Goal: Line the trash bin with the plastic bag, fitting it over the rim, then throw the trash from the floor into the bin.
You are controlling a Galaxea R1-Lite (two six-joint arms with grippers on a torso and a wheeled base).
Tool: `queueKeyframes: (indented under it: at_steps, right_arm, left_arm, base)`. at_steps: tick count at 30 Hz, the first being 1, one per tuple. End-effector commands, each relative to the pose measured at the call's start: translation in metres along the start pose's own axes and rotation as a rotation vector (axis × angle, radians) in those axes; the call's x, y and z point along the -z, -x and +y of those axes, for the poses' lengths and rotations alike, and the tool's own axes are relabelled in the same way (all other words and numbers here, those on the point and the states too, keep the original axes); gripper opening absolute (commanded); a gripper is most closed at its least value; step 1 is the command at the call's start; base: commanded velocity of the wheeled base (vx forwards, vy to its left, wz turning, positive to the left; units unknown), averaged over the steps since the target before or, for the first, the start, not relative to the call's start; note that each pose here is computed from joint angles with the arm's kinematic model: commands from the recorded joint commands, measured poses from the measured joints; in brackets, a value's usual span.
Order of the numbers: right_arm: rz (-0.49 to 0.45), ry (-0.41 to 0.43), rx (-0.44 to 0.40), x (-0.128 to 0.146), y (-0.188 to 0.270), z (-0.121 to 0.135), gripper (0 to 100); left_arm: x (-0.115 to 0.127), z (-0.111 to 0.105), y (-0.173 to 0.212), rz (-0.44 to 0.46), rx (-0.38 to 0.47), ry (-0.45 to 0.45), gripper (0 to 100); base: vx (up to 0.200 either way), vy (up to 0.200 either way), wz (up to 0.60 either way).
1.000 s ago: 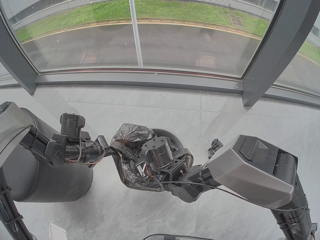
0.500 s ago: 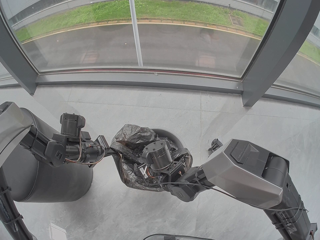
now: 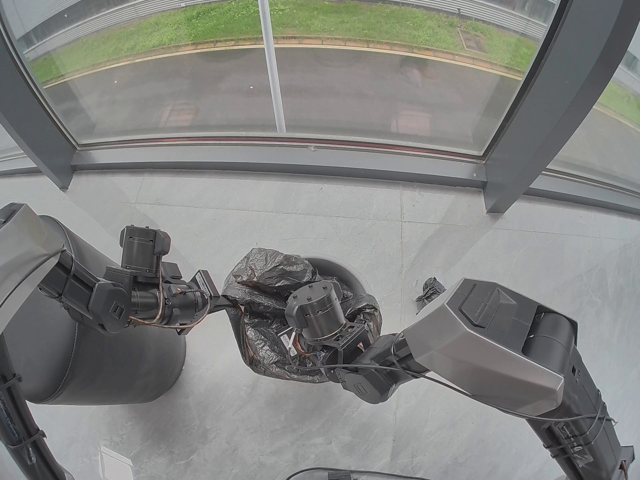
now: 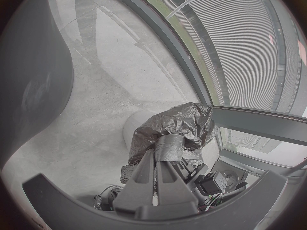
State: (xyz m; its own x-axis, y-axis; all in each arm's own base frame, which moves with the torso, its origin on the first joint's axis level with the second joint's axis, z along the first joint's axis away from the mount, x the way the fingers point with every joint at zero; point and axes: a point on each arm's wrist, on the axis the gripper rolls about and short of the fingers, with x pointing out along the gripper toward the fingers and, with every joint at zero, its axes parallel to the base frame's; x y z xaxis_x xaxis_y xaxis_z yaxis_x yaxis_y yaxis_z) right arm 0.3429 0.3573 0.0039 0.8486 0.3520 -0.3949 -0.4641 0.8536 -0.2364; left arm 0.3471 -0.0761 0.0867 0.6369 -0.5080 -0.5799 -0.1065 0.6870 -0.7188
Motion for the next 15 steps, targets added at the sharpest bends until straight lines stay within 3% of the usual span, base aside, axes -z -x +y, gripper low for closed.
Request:
queueKeyframes:
  at_steps: [1,15]
  right_arm:
    - [-0.005,-0.002,0.006,-0.003,0.002,-0.001,0]
    - [-0.111,-0.053,0.040,-0.069,0.067,-0.040,0]
  left_arm:
    - [0.000,-0.003,0.003,-0.004,0.007,-0.003,0]
    - [0.005,-0.009,0.021,-0.010,0.029,-0.008,0]
  base:
    - [0.000,0.000,0.00]
    - [0.000,0.000,0.00]
